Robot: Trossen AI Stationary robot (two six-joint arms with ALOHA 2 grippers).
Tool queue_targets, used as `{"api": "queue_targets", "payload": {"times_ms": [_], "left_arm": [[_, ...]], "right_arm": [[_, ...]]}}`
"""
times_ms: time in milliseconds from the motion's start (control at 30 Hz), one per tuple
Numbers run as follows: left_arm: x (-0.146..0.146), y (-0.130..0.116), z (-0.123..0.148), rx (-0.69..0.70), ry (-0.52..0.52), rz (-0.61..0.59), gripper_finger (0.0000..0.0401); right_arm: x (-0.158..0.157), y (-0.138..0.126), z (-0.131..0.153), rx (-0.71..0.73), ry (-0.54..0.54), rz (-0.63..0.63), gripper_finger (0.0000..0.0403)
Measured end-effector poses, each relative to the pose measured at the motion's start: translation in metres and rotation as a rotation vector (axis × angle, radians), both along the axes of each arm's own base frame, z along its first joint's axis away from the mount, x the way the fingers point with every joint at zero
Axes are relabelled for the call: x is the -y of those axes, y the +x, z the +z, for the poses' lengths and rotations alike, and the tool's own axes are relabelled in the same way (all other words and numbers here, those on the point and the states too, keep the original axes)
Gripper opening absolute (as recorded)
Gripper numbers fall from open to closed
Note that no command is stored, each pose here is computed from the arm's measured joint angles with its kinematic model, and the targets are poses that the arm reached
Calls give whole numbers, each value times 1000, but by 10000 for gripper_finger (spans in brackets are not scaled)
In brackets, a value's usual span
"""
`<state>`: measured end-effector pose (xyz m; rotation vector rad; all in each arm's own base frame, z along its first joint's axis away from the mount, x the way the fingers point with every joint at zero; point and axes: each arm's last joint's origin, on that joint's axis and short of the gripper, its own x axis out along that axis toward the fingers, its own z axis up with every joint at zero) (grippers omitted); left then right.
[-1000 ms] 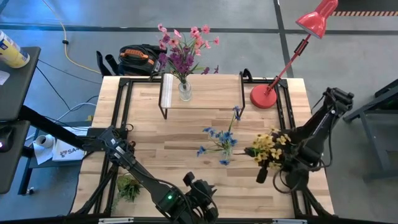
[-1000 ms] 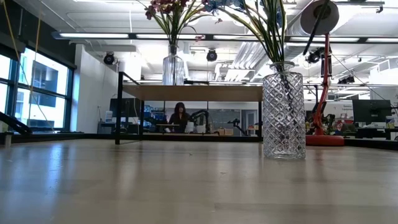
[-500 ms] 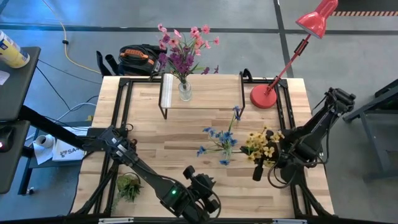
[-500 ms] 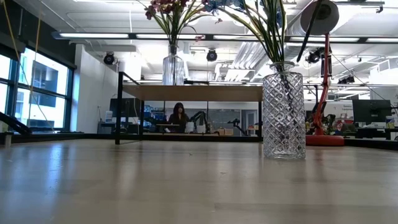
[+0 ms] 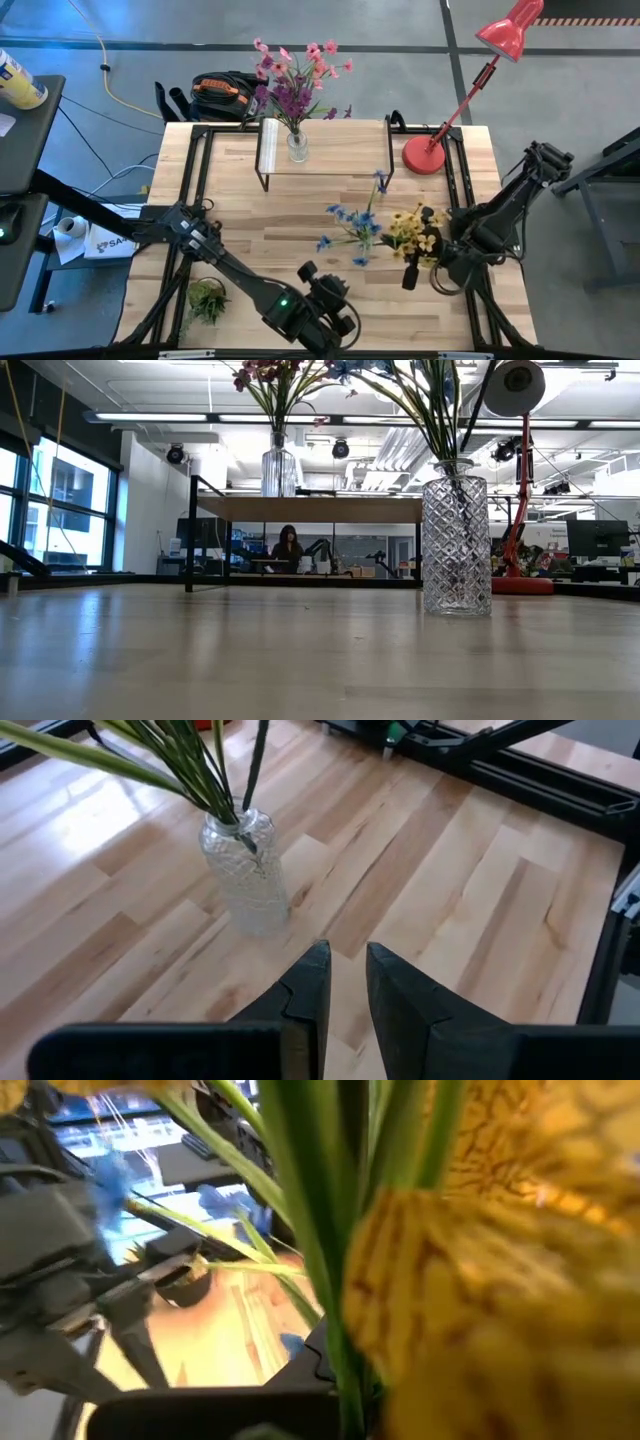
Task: Pick and place flowers into a vace then onto a shelf
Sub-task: Put the yellow flowers into the transparent vase
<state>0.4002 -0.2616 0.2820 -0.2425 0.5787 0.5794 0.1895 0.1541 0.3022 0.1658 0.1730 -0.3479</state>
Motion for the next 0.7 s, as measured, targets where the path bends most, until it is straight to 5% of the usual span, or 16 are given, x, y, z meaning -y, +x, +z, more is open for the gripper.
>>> {"api": "queue_targets", "payload": {"times_ms": [700], "left_arm": [[-4,3,0,-17,8,-9,101]], "right_arm": [[7,32,-42,-190,-49,-50,9]]}}
